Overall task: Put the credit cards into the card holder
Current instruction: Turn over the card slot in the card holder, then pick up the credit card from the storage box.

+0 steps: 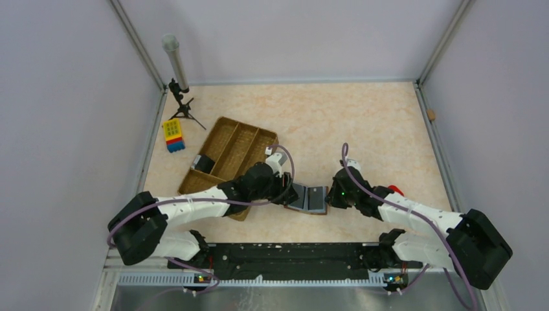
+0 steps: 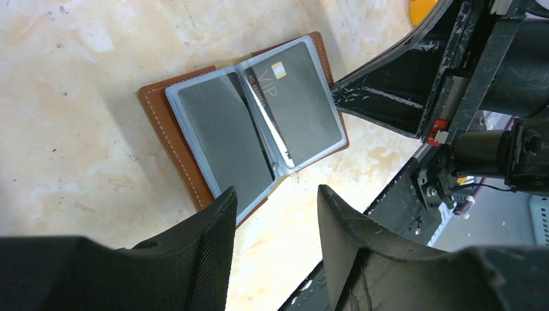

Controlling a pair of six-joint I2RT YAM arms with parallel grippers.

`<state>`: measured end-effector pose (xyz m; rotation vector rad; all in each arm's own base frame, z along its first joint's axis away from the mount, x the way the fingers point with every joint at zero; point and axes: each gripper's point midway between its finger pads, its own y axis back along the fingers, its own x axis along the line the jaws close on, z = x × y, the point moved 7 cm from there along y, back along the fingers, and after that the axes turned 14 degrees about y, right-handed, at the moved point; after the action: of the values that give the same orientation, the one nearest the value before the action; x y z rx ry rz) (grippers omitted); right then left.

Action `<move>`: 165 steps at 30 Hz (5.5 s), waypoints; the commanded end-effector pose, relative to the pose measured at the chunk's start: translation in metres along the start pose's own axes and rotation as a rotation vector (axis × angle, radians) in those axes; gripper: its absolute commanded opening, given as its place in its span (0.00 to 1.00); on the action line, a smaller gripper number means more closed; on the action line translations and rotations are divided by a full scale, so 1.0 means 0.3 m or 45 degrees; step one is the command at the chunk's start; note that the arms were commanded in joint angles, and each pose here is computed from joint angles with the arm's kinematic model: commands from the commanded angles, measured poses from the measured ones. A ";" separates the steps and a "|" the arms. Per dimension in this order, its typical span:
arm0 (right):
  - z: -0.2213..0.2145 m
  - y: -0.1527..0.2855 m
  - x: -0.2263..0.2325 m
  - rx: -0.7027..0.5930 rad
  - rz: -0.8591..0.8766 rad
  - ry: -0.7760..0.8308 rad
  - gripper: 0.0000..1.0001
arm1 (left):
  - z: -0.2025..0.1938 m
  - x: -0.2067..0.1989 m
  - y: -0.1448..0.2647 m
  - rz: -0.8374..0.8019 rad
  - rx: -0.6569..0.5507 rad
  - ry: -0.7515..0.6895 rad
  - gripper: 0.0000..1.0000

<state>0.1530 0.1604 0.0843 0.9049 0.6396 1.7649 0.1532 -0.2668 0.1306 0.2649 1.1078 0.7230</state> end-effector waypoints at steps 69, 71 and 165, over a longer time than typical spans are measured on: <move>0.061 0.024 0.045 -0.071 0.034 0.056 0.00 | 0.077 -0.024 -0.020 0.075 -0.095 0.016 0.62; 0.059 0.024 0.042 -0.072 0.028 0.057 0.00 | 0.083 -0.022 -0.014 0.081 -0.124 0.019 0.68; 0.221 0.101 -0.022 -0.257 0.187 0.197 0.83 | 0.727 0.706 0.506 0.850 -0.169 -0.185 0.41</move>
<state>0.1893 0.1453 0.1442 0.6999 0.5159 2.0023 0.3271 0.0165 0.1463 0.5896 0.8652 1.3396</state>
